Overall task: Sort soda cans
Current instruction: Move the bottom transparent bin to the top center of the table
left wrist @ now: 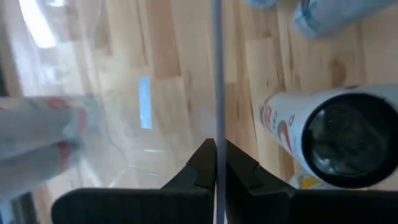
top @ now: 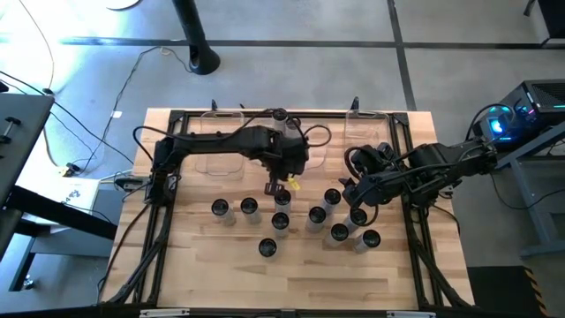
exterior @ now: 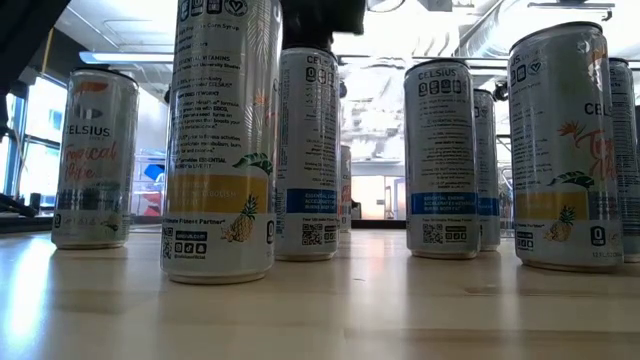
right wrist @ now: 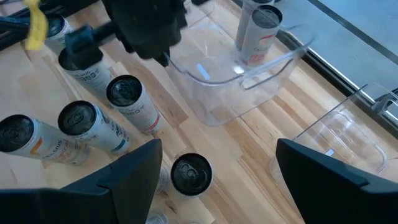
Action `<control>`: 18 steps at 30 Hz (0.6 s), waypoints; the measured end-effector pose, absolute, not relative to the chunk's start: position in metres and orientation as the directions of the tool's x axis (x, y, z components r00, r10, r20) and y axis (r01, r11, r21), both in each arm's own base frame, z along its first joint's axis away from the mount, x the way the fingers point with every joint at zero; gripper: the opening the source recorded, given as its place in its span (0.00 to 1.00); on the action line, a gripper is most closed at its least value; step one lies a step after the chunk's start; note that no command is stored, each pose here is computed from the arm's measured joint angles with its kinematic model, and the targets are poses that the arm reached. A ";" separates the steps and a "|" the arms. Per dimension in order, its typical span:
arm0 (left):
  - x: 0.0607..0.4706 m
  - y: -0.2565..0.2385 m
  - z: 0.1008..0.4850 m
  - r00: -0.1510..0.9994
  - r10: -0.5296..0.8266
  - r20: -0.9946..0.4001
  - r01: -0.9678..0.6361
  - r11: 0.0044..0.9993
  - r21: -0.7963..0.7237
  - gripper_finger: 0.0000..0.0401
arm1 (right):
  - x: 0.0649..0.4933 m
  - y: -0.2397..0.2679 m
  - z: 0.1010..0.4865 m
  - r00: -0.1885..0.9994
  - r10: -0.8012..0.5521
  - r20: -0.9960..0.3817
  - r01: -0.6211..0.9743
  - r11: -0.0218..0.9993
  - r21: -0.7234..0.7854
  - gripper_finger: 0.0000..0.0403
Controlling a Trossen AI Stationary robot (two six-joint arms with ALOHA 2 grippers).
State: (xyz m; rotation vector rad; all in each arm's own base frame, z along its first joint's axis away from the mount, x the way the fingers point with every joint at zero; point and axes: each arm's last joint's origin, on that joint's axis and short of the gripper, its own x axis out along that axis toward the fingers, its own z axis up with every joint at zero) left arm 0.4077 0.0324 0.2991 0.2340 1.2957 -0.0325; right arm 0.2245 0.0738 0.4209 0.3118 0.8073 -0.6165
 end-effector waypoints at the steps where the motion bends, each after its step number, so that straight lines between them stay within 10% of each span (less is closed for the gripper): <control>1: 0.408 0.032 0.294 0.267 0.107 -0.958 0.156 0.976 0.152 0.00 | 0.225 0.074 0.421 0.531 -0.392 -0.751 0.621 0.783 0.030 0.77; 18: 0.410 0.034 0.254 0.270 0.075 -0.960 0.102 0.989 0.106 0.00 | 0.225 0.074 0.421 0.534 -0.391 -0.750 0.626 0.778 0.040 0.77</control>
